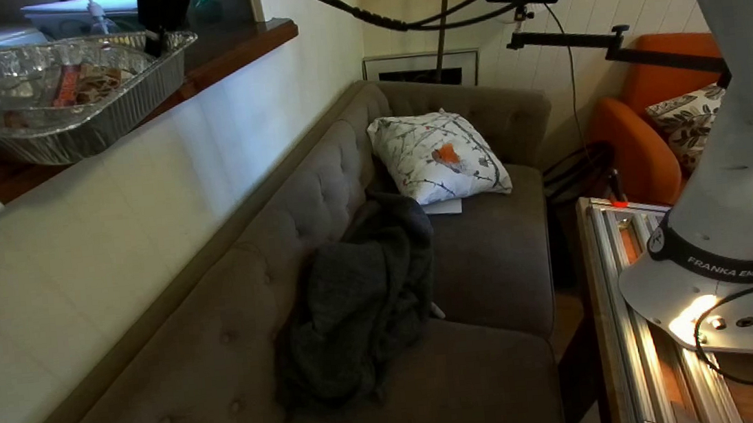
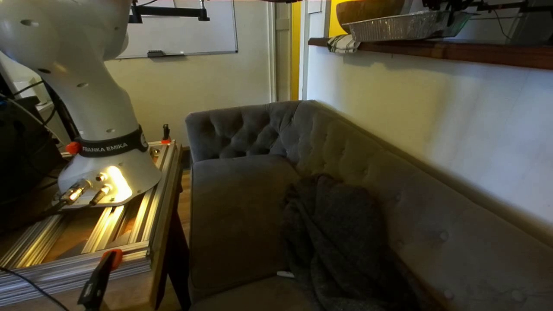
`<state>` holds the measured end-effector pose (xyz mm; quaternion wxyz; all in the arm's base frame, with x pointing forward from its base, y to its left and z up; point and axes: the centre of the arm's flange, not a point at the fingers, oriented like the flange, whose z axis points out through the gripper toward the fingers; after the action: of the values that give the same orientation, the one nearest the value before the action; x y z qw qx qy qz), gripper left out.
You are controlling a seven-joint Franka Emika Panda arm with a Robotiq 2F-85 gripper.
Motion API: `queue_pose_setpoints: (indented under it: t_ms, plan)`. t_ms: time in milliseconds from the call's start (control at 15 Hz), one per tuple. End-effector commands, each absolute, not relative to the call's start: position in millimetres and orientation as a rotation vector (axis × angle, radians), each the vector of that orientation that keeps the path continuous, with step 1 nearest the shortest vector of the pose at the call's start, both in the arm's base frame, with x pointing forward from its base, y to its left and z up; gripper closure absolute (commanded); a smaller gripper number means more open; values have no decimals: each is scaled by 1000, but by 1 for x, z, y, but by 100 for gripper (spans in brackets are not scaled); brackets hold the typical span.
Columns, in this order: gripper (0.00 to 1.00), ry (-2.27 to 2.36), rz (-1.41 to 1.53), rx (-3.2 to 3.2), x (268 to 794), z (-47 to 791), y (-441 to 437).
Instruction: Move the foil container to the right
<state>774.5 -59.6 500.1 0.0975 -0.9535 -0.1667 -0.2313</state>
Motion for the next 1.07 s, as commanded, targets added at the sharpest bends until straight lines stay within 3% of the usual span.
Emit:
queue_pose_setpoints:
  t_ms: [0,267,467,1000]
  plan:
    - [74,-431,-671,-2782,789,507,-67]
    - [96,-402,-677,-2770,789,510,-71]
    - [100,-378,-690,-2761,789,514,-73]
    - [98,47,-645,-2782,789,521,-124]
